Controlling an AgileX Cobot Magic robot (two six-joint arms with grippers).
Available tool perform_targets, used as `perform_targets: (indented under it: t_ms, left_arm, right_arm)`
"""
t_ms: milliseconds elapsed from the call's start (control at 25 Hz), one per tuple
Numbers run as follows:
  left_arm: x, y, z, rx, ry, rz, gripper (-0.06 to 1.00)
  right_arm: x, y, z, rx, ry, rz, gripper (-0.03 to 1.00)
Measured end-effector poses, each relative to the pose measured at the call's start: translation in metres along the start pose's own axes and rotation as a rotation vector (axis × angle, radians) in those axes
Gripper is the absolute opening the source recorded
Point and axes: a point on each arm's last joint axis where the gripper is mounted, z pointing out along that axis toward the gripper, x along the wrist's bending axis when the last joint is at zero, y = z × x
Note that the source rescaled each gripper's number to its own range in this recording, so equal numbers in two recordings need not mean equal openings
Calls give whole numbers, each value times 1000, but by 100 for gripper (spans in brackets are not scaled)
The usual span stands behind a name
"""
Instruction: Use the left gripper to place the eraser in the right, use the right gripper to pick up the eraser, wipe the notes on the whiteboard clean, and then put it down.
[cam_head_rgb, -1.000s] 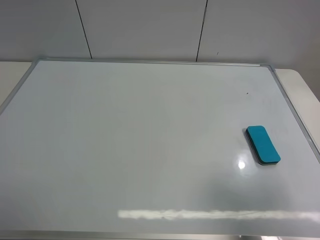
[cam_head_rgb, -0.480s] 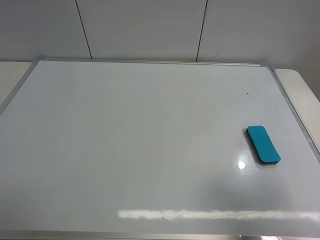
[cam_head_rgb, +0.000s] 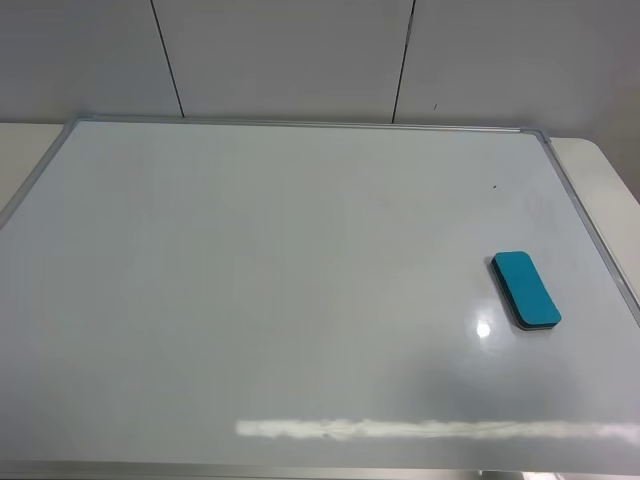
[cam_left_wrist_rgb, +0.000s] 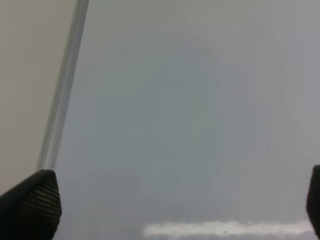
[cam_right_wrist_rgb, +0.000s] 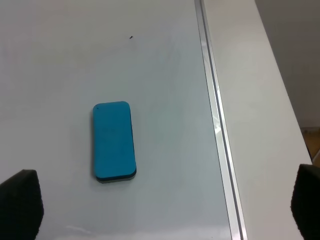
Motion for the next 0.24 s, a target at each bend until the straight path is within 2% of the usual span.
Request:
perform_targets:
  t_ms: [240]
  left_arm:
    - [0,0,0,0,0,0,100]
  right_arm:
    - [0,0,0,0,0,0,100]
